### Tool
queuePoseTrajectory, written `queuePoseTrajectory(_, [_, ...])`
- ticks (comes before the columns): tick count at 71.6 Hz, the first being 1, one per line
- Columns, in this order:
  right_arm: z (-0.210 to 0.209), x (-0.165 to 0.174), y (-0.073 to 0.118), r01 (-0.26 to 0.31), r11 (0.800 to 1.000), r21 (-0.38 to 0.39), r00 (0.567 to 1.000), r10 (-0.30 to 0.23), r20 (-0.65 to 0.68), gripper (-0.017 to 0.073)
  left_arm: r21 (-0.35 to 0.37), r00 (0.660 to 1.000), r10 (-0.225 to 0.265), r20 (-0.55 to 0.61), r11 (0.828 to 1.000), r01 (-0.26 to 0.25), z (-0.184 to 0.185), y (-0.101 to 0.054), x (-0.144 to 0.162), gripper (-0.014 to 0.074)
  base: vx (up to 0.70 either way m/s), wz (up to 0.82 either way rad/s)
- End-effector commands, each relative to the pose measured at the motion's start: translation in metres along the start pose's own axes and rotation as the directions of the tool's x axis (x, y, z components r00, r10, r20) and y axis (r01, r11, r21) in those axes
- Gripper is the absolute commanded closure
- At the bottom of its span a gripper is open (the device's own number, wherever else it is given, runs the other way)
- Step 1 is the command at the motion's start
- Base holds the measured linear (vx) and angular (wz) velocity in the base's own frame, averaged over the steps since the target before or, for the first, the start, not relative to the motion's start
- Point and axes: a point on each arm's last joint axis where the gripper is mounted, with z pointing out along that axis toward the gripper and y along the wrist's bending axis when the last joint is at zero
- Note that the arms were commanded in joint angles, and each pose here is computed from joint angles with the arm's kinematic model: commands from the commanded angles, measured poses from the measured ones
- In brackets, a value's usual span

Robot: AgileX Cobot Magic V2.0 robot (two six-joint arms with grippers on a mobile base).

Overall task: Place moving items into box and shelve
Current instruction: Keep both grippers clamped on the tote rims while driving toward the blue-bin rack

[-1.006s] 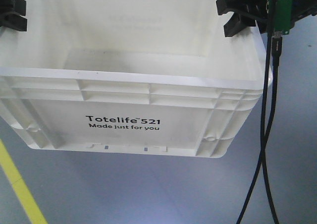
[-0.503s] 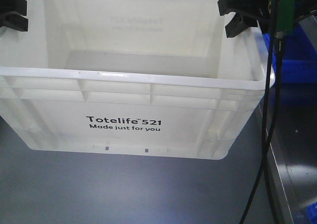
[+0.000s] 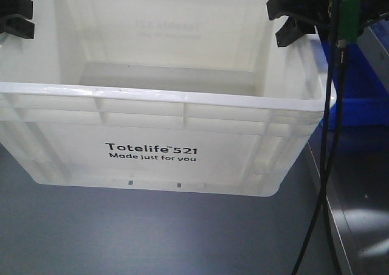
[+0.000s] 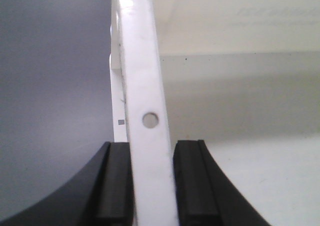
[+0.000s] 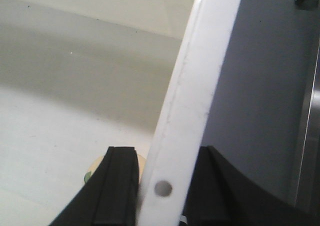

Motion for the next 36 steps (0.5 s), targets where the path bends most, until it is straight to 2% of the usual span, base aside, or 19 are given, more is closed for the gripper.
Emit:
queuePoseTrajectory(1, [-0.0364, -0.0104, 0.0124, 0.042, 0.995, -0.087, 0.978, -0.023, 0.207, 0.0571, 0.066, 0.977, -0.018, 0.214, 0.998, 0.004, -0.0296, -0.0111, -0.0172, 0.0610, 0.40, -0.02])
queuePoseTrajectory(36, [-0.0359, -0.0106, 0.0124, 0.042, 0.995, -0.086, 0.978, -0.023, 0.206, 0.0571, 0.066, 0.977, -0.018, 0.214, 0.998, 0.004, -0.0296, -0.0111, -0.0172, 0.0610, 0.42, 0.00])
